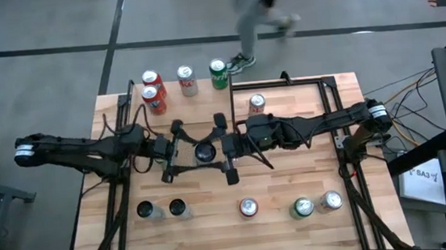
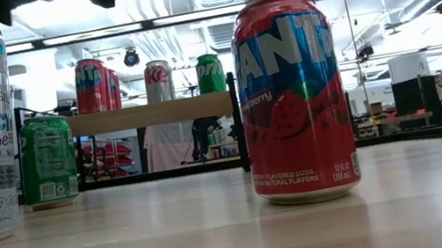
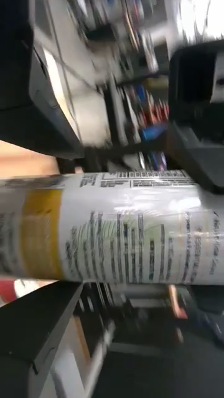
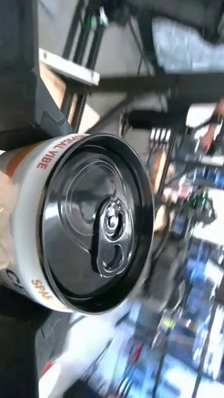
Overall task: Place canned beverage on shelf
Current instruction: Put the white and yellow soda can on the shelf
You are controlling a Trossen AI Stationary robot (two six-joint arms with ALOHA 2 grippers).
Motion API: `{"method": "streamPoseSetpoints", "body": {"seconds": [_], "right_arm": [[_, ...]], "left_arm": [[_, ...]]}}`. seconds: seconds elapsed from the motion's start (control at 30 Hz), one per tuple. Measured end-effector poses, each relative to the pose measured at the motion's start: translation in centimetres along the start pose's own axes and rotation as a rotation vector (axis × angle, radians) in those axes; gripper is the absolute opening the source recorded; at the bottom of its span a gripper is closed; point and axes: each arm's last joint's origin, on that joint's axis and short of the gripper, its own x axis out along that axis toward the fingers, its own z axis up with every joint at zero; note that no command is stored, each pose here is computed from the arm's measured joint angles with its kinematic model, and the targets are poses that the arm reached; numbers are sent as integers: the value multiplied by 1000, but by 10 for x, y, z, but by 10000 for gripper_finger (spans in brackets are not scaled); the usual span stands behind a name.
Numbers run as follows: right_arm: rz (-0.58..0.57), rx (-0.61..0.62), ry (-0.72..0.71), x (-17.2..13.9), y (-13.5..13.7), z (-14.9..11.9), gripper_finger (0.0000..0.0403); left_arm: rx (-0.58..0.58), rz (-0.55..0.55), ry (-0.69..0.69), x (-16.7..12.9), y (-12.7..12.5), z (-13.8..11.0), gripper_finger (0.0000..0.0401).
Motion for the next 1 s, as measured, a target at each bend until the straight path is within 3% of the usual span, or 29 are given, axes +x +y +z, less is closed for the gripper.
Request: {"method": "streamPoseSetpoints", "body": {"seconds": [0.23,0.43,0.8,1.0], "right_arm": [[-277,137,93,-14,-17,2,238],[-384,253,127,-21,-51,-7,238],[-478,380,111,-7,-121,-49,241],[-533,406,65,-2,-144,-64,242]], "left_arm": [[98,313,173,-26,9,24,317],[205,533,249,-48,13,39,318],[266,602,169,-85,10,45,318],[252,636,148,-104,6,31,318]]}}
